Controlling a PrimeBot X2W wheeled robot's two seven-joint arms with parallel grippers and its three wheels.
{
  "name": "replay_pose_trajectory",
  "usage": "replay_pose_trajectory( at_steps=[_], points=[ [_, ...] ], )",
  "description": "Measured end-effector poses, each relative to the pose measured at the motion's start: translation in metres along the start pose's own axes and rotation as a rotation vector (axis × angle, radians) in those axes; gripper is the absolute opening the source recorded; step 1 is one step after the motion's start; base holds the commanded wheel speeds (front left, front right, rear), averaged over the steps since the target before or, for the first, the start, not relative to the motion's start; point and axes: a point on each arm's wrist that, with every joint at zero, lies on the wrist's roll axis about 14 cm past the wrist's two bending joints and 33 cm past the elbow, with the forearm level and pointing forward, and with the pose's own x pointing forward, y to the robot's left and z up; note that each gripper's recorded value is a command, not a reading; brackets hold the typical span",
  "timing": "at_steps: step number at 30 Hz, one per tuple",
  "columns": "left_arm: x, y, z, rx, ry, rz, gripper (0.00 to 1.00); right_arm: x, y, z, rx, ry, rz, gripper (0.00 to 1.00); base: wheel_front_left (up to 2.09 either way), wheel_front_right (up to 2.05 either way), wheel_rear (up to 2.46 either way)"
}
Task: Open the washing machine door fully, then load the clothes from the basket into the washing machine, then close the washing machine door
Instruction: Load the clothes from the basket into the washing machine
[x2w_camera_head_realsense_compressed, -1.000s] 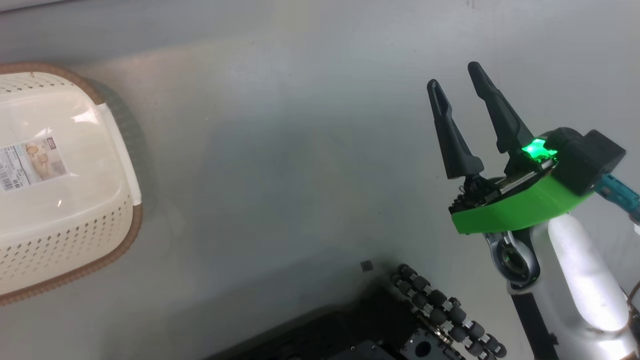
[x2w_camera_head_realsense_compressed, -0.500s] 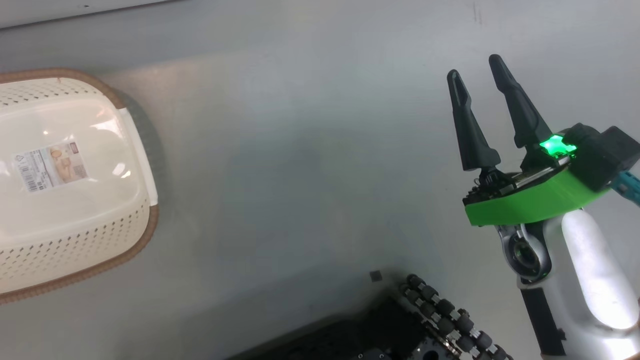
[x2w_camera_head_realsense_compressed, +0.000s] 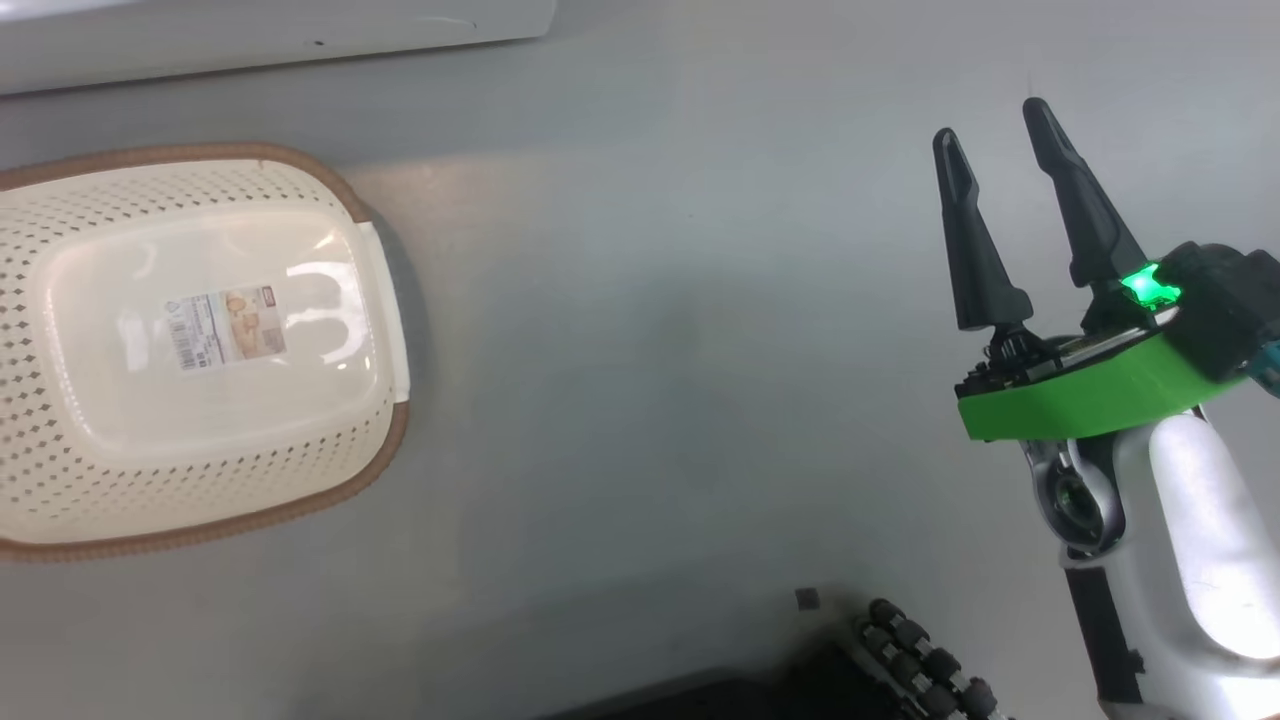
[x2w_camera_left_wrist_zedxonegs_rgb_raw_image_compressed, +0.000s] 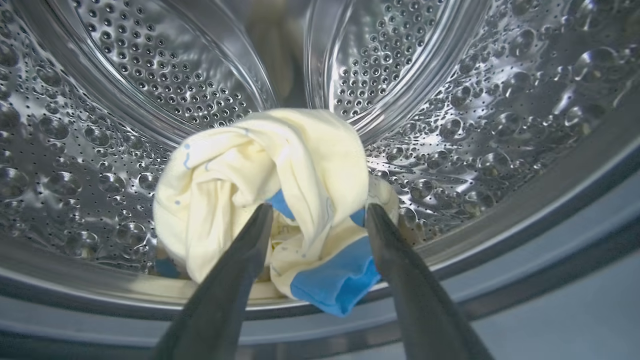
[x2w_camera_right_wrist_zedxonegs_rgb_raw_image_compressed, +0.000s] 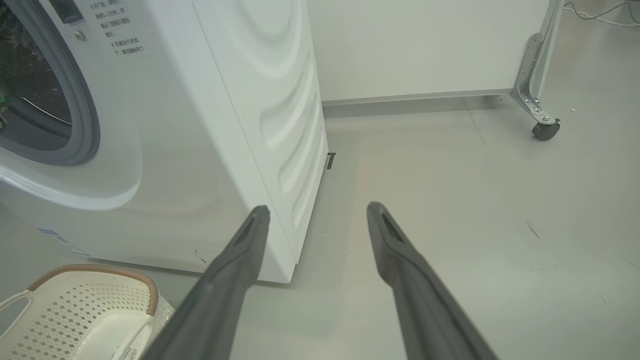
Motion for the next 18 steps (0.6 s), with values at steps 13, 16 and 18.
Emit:
replay_pose_trajectory(
  at_steps=[13, 16, 18],
  points=[
    [-0.069, -0.022, 0.009, -0.031, -0.008, -0.032, 1.0, -0.012, 0.022, 0.038, -0.005, -0.078, 0.047, 1.0, 0.0, 0.0, 0.0],
    [-0.092, -0.027, 0.015, -0.045, -0.016, -0.032, 1.0, -0.021, 0.022, 0.05, -0.005, -0.1, 0.041, 1.0, 0.0, 0.0, 0.0],
    [-0.109, -0.032, 0.017, -0.059, -0.02, -0.031, 1.0, -0.028, 0.022, 0.06, -0.008, -0.12, 0.039, 1.0, 0.0, 0.0, 0.0]
  ],
)
